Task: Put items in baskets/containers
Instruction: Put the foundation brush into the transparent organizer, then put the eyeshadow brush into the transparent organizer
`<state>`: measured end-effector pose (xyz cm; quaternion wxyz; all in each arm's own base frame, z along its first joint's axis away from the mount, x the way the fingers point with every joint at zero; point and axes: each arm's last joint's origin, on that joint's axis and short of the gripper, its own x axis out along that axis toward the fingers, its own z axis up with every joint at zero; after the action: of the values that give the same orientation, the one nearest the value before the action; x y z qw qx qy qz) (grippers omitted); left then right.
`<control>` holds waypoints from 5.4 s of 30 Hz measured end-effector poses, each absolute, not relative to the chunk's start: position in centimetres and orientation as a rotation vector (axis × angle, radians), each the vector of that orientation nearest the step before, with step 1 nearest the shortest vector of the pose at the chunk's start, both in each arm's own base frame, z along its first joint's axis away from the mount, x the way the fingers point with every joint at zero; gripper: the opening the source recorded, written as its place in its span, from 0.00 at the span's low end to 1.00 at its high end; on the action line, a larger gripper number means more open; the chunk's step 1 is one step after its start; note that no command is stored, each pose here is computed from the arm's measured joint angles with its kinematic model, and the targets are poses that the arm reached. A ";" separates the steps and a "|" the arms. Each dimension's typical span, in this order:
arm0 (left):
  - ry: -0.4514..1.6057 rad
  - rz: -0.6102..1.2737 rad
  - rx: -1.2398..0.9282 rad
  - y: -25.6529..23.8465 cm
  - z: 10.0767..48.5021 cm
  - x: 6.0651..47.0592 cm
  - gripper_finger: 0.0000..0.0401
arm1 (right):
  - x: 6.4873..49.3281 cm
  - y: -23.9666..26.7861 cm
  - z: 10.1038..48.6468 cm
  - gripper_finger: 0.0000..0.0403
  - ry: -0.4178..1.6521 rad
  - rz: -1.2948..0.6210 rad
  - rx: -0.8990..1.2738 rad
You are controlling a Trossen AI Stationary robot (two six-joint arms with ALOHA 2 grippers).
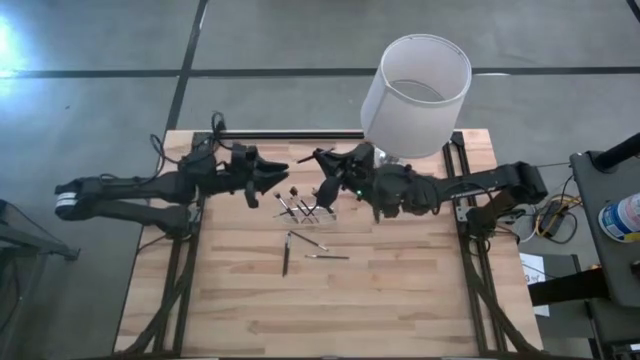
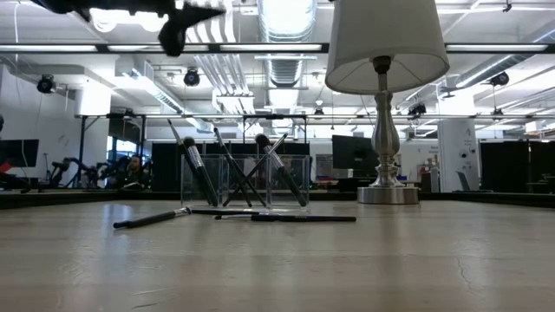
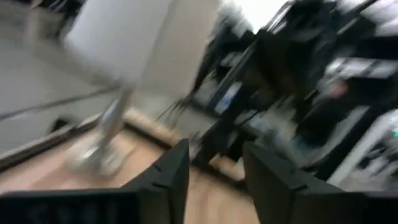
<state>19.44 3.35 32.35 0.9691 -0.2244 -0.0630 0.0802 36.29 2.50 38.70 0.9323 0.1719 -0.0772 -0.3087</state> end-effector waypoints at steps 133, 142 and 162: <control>0.532 0.218 -0.551 -2.1 24.9 14.6 0.50 | 44.0 9.6 15.3 0.44 1.137 -0.101 0.007; 0.419 0.137 -0.661 -2.6 21.7 15.4 0.50 | 44.1 9.9 13.0 0.29 1.206 -0.086 0.063; 0.488 -0.012 -0.427 -4.2 16.2 17.6 0.50 | 45.6 9.1 14.0 0.03 1.124 -0.157 0.143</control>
<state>17.59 -4.19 16.17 0.9479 -0.2098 0.2396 -0.0061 45.60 9.10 14.02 0.8409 0.0677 0.5318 -0.0744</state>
